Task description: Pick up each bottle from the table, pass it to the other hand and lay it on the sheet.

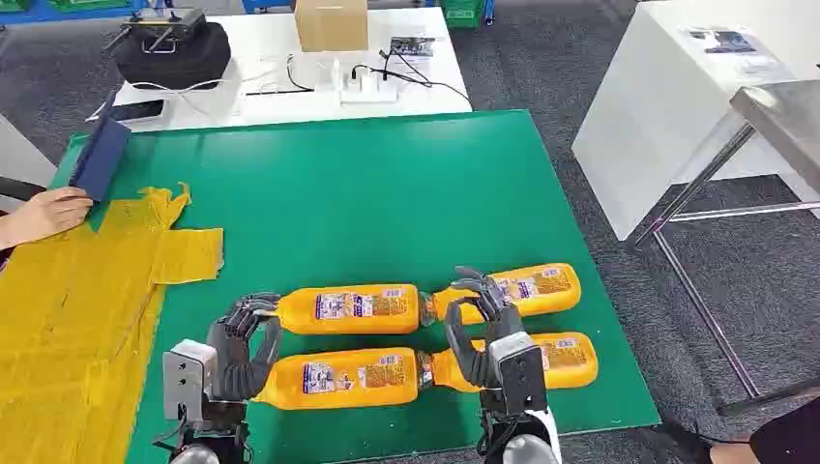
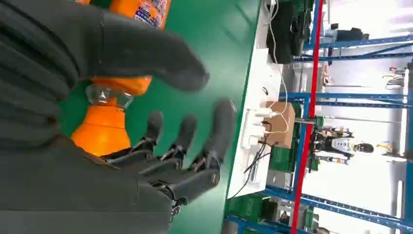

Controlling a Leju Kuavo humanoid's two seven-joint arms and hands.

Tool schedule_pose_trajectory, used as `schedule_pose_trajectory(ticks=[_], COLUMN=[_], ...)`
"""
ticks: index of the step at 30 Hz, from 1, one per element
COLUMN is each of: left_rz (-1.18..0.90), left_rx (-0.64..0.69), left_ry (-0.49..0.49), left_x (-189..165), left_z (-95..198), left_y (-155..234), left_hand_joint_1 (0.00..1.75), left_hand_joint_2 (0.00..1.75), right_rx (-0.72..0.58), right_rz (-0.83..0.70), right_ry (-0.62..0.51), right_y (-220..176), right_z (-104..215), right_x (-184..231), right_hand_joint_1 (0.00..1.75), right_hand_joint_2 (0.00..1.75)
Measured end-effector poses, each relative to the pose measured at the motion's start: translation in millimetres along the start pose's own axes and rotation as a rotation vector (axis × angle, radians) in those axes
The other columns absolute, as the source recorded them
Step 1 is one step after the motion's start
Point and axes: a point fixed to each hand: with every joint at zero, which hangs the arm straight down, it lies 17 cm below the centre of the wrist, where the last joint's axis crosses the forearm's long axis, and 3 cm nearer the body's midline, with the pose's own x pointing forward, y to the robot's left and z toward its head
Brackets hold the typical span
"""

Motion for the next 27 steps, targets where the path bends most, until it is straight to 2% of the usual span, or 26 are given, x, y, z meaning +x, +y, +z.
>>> schedule_pose_trajectory(ticks=[3, 7, 14, 15, 16, 17, 21, 27], left_rz=[-0.001, 0.046, 0.046, 0.046, 0.045, 0.045, 0.049, 0.075], left_rx=[0.009, 0.121, 0.154, 0.154, 0.154, 0.154, 0.157, 0.157], left_ry=[-0.009, -0.106, -0.114, -0.116, -0.119, -0.121, -0.123, -0.128], left_x=[1.4, 16.5, 16.6, 17.0, 17.7, 18.5, 20.9, 25.0], left_z=[0.0, 1.8, 1.8, 1.5, 1.1, 0.7, -1.6, -3.4], left_y=[1.8, 32.4, 45.9, 46.2, 46.3, 46.5, 48.5, 53.1], left_hand_joint_1=[1.75, 1.75, 1.75, 1.75, 0.54, 0.00, 0.00, 0.00], left_hand_joint_2=[1.75, 1.75, 1.75, 1.75, 1.75, 1.75, 1.75, 1.75], right_rx=[-0.011, -0.125, -0.142, -0.145, -0.147, -0.148, -0.132, -0.026], right_rz=[-0.002, 0.010, 0.039, 0.059, 0.081, 0.098, 0.192, 0.371], right_ry=[-0.010, -0.096, -0.129, -0.138, -0.149, -0.160, -0.189, -0.188], right_y=[-2.0, -22.8, -26.8, -27.3, -27.1, -26.9, -19.1, 11.4], right_z=[-0.4, -14.4, -24.7, -25.6, -27.0, -29.0, -38.6, -51.4], right_x=[1.9, 24.3, 34.4, 36.2, 38.8, 41.4, 50.9, 48.1], right_hand_joint_1=[1.75, 1.75, 1.75, 0.87, 0.00, 0.00, 0.00, 0.00], right_hand_joint_2=[1.75, 1.75, 1.75, 1.75, 1.75, 1.75, 1.75, 1.75])
